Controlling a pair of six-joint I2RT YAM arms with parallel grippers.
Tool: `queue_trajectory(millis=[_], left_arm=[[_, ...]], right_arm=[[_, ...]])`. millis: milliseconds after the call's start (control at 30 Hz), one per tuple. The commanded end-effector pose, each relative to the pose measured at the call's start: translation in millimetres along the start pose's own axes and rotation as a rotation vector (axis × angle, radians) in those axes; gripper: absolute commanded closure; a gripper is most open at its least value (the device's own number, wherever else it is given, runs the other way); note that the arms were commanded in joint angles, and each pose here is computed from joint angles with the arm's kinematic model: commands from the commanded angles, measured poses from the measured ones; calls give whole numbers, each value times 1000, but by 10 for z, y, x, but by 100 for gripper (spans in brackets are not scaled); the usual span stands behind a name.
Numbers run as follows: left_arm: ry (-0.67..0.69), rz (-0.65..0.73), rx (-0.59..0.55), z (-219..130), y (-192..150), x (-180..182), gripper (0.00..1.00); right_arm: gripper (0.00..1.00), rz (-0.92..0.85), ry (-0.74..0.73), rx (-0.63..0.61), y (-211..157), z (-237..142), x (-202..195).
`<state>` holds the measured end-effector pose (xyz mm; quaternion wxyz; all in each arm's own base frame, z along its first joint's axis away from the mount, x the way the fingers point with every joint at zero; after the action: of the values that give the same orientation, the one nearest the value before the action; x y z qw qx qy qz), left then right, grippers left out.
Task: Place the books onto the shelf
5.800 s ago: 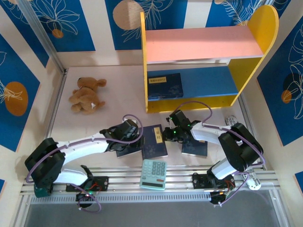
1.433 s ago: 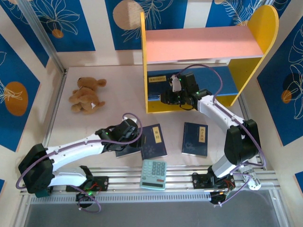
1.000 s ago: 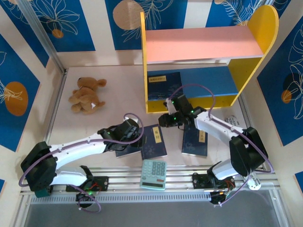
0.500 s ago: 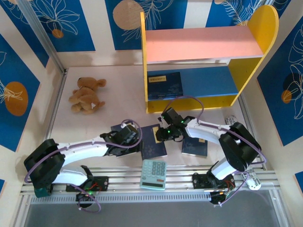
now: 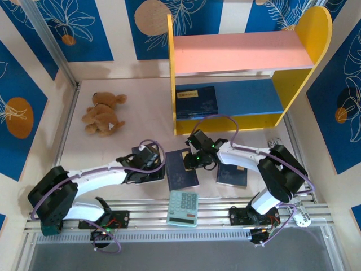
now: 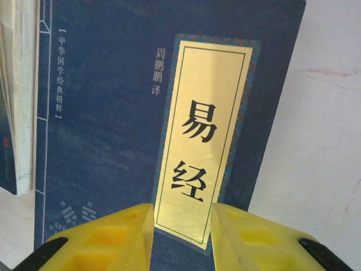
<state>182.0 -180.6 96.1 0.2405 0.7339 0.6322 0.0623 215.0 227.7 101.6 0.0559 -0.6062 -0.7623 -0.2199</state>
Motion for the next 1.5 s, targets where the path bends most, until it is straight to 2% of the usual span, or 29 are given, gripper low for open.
queue_trajectory(millis=[0,300,567,833,1133,1467], left_arm=[[12,25,-18,-138,75,20,31],[-219,-32,-83,-257,180,-242,32],[-289,-38,-58,-96,212,-457,32],[-299,-22,-18,51,186,-621,33],[-251,-10,27,191,148,-668,33],[-213,-13,73,377,140,-715,33]], right_arm=[[66,16,-26,-15,55,-39,2],[60,40,-95,-1,30,36,-93],[61,50,-193,-22,-14,150,-152],[71,142,-228,44,-59,298,-384],[72,188,-213,59,-94,257,-598],[73,215,-156,61,-174,261,-614]])
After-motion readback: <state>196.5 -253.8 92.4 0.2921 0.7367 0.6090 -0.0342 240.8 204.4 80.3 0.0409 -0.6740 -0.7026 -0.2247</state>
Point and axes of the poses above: each hand's point on the last joint's axis, 136 mm out from that joint toward the fingers, its own z axis out along the fingers, its own x axis along the line the jaws close on, y = z × x, the point moved 7 cm from there along -z, back along the fingers, and after that the axes turned 5 degrees about z, right-handed, at the moved point
